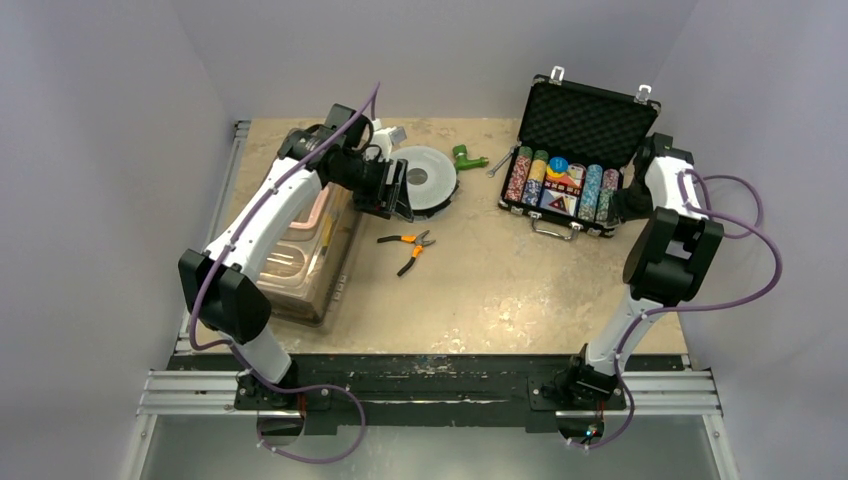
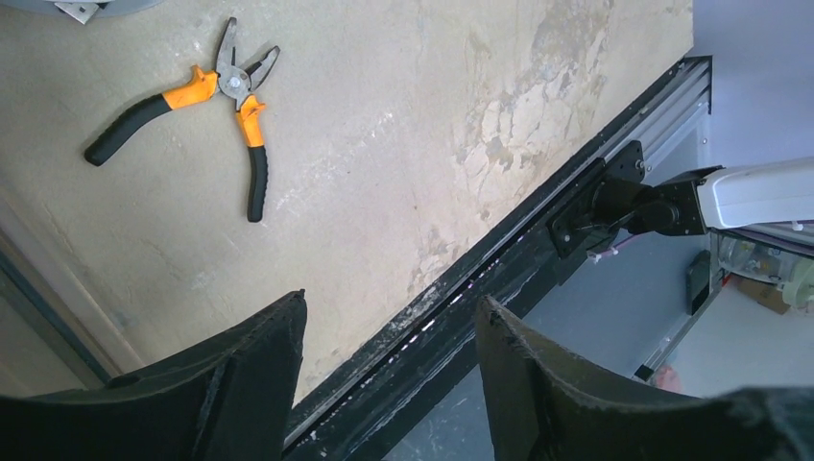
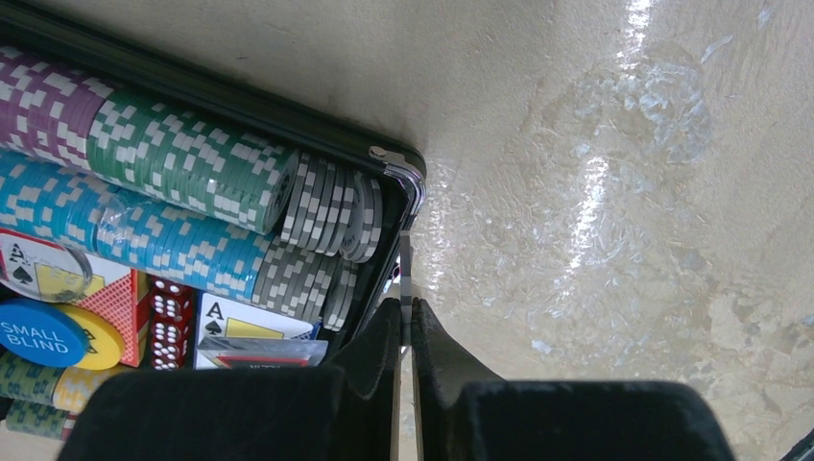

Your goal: Pack up texas hold em set

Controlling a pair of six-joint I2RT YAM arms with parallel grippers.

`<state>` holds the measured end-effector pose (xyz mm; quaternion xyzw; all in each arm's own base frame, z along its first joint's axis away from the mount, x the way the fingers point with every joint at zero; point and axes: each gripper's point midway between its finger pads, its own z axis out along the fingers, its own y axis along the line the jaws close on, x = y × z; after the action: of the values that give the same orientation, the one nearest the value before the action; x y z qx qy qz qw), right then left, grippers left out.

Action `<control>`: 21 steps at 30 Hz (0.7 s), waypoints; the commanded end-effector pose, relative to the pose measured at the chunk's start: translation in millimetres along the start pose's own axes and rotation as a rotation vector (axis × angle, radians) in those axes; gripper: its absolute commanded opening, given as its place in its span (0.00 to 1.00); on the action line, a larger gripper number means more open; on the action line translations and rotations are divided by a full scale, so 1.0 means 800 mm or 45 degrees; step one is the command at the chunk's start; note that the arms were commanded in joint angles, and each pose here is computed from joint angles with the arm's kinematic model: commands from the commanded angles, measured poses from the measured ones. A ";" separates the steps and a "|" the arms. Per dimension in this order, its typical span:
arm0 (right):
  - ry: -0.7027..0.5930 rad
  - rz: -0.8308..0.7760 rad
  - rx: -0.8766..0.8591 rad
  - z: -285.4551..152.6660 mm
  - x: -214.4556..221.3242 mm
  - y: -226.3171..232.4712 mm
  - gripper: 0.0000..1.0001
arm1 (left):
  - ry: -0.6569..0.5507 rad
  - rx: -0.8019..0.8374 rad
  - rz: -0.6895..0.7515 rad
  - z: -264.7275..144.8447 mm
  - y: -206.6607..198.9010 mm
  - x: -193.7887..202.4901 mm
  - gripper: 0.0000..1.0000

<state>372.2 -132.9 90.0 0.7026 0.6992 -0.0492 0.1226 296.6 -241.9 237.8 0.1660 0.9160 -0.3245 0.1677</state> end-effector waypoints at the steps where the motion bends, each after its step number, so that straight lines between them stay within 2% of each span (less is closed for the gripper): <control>1: -0.048 0.142 -0.012 -0.002 -0.025 0.002 0.00 | -0.058 0.043 0.042 -0.013 -0.010 -0.019 0.62; 21: 0.024 0.170 -0.004 0.019 -0.012 0.007 0.00 | -0.062 0.012 0.047 -0.016 -0.006 -0.016 0.62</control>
<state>379.7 -133.3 84.4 0.7173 0.6852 -0.0333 0.1220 299.7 -241.5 239.8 0.1640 0.9150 -0.3275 0.1693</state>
